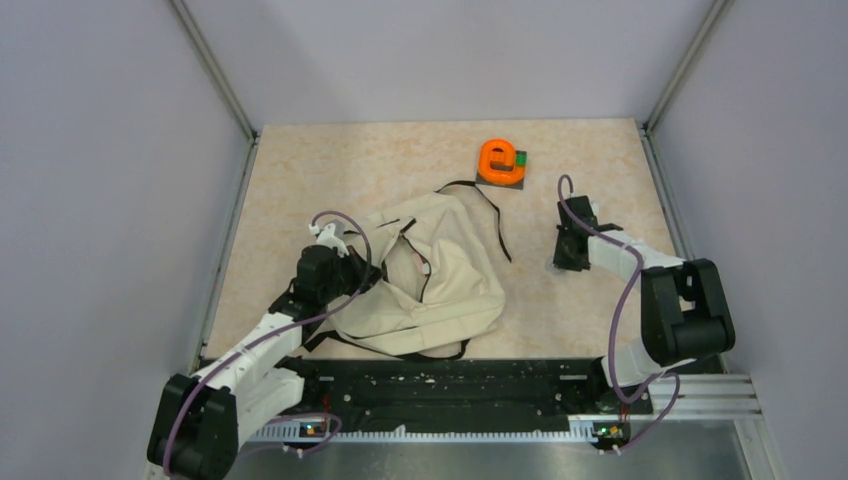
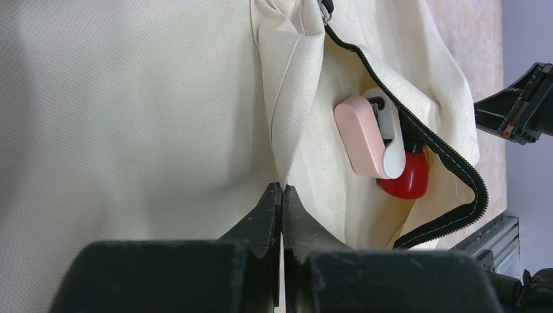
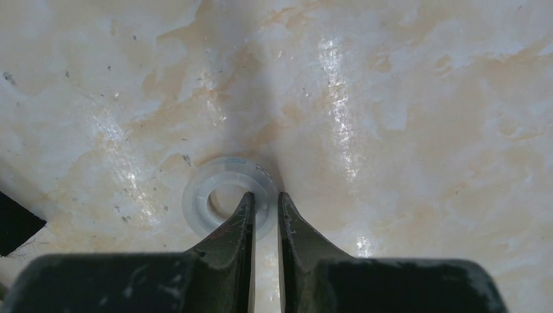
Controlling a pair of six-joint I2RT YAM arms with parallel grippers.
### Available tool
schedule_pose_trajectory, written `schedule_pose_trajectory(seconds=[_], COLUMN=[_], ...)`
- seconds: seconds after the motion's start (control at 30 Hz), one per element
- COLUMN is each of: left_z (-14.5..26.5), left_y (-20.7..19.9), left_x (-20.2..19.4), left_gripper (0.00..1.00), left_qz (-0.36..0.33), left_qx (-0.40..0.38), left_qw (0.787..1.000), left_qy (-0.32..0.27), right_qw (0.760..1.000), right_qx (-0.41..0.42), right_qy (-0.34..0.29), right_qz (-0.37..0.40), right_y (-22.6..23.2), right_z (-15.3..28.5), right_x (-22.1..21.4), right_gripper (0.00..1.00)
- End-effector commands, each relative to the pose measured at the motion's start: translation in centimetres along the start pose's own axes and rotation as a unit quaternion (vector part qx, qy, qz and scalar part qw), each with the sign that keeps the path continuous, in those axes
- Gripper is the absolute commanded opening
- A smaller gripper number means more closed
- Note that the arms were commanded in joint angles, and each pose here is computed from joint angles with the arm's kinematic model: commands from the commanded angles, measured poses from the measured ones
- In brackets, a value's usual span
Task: Pack the student bag
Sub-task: Pick up the stationery from the center of the board, then place the stationery in the student bag.
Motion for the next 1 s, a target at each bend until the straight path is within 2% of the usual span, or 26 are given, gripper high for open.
schedule_pose_trajectory(seconds=[0.0,0.07,0.23,0.47,0.6,0.83,0.97], left_z=[-0.1,-0.1,-0.2,-0.1,0.0,0.3,0.4], left_y=[-0.6,-0.7,-0.8,-1.2,-1.3,-1.3,-1.2], left_x=[2.6,2.6,2.6,2.8,3.0,3.2,3.2], left_gripper=[0.0,0.0,0.0,0.0,0.0,0.0,0.0], left_qz=[-0.021,-0.021,-0.019,-0.018,-0.019,-0.017,-0.015], left_qx=[-0.004,-0.006,-0.012,-0.021,-0.021,-0.021,-0.018], left_qw=[0.999,0.999,0.999,0.999,0.998,0.998,0.998], left_qy=[-0.038,-0.039,-0.039,-0.043,-0.047,-0.053,-0.057], right_qw=[1.0,1.0,0.996,0.979,0.952,0.896,0.879], right_qx=[0.001,0.007,0.05,0.141,0.229,0.349,0.353], right_qy=[-0.01,-0.02,-0.066,-0.113,-0.138,-0.134,-0.121], right_qz=[0.012,0.016,0.04,0.098,0.148,0.238,0.299], right_y=[-0.1,0.0,1.6,8.4,15.0,26.0,30.8], right_z=[1.3,2.2,6.1,12.8,17.6,23.6,23.4], right_x=[1.0,1.6,3.1,3.3,1.7,-2.9,-6.9], right_gripper=[0.04,0.0,0.0,0.0,0.0,0.0,0.0])
Point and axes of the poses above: each gripper's point midway between its finger pads, its own z axis back along the fingers, its own y axis along the line the jaws close on, x = y × z, the point moved 1 cm from there along z, back along the fingers, and after that the axes turned 10 degrees about -z, right-handed, at the moved point
